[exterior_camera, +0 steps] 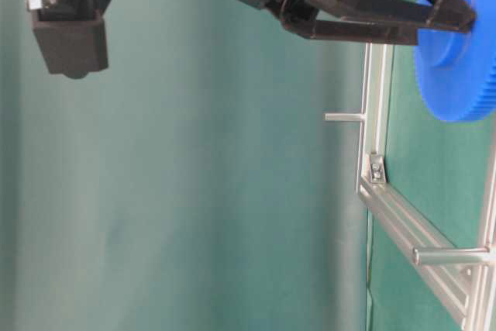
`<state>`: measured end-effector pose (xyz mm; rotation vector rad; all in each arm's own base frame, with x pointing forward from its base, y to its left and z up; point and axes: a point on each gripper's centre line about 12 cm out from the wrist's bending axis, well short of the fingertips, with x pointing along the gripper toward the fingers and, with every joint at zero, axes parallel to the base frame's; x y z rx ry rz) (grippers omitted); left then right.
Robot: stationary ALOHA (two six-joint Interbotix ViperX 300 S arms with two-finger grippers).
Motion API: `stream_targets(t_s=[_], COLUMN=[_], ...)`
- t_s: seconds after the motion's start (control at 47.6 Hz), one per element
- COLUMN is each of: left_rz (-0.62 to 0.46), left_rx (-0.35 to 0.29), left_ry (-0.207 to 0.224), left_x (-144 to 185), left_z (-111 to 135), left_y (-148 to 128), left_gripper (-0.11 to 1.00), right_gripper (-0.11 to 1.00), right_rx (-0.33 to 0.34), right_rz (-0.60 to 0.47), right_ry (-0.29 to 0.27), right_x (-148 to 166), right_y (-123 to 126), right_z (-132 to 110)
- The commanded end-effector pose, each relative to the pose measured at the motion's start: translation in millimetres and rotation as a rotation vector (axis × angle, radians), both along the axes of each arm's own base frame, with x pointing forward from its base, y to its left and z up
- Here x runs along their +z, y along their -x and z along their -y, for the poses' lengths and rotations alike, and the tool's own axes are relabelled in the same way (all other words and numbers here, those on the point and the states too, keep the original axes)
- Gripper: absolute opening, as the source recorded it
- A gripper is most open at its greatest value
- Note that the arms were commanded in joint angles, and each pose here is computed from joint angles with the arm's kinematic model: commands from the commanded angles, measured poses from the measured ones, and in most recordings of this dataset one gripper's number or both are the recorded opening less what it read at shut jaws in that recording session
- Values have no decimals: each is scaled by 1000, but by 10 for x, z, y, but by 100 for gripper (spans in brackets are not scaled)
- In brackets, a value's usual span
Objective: Find the location of the shaft and insert the gear.
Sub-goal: 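Lower the gear down onto the shaft with the right gripper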
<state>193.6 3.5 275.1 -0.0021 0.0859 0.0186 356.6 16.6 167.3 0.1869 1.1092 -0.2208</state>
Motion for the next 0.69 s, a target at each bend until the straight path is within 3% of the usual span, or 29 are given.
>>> stream_targets(t_s=[0.0, 0.672], left_rz=[25, 23], left_rx=[-1, -1], left_ry=[3, 3], left_x=[105, 98], left_z=[2, 2], left_y=[-29, -28], left_gripper=[1, 1], right_gripper=[70, 70], right_rx=[-9, -8], right_rz=[24, 15], right_ry=[-3, -15], right_x=[47, -100], right_y=[-28, -54], right_z=[39, 23])
